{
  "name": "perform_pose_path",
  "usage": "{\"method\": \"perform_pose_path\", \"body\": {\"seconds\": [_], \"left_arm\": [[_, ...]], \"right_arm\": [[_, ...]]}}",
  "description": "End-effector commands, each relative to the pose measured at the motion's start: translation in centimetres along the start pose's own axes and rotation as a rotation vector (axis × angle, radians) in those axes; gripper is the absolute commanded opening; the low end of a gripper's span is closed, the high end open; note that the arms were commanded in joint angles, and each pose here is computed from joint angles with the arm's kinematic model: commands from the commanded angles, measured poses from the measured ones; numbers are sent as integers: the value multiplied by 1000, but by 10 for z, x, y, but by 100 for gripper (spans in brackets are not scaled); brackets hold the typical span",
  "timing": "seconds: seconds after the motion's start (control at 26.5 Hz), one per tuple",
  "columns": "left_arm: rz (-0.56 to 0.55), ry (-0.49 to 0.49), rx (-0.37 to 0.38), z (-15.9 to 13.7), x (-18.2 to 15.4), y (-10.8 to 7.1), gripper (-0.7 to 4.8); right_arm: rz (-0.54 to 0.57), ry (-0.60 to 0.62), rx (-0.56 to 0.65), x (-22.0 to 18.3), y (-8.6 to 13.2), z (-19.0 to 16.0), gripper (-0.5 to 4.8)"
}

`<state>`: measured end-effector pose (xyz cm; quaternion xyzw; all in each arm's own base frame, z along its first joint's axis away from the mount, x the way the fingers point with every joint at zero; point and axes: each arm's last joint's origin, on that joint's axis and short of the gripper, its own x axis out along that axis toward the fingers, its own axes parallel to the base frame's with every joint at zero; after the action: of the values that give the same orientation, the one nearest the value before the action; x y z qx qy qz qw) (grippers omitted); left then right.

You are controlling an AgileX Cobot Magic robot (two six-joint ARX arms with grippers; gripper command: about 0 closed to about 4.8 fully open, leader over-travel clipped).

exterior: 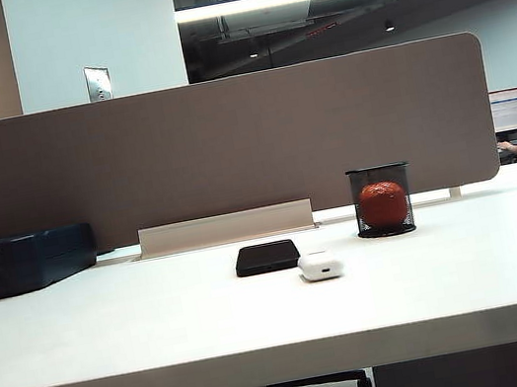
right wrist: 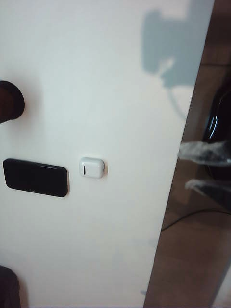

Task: Find the wireless headphone case on the desktop and place it on the left side of the phone.

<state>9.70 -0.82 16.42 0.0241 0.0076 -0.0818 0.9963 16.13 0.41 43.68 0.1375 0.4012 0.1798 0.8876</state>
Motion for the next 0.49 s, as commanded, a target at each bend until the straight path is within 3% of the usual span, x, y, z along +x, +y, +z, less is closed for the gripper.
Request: {"method": "perform_pose_path", "body": {"seconds": [0.04,0.49], "left_arm": [[-2,-5,0,1,0,0,-5],[-1,-5,0,1,0,0,-5]], "right_arm": [[59,18,-30,8,5,5,54],[204,52,-123,65,40,28,54]]}}
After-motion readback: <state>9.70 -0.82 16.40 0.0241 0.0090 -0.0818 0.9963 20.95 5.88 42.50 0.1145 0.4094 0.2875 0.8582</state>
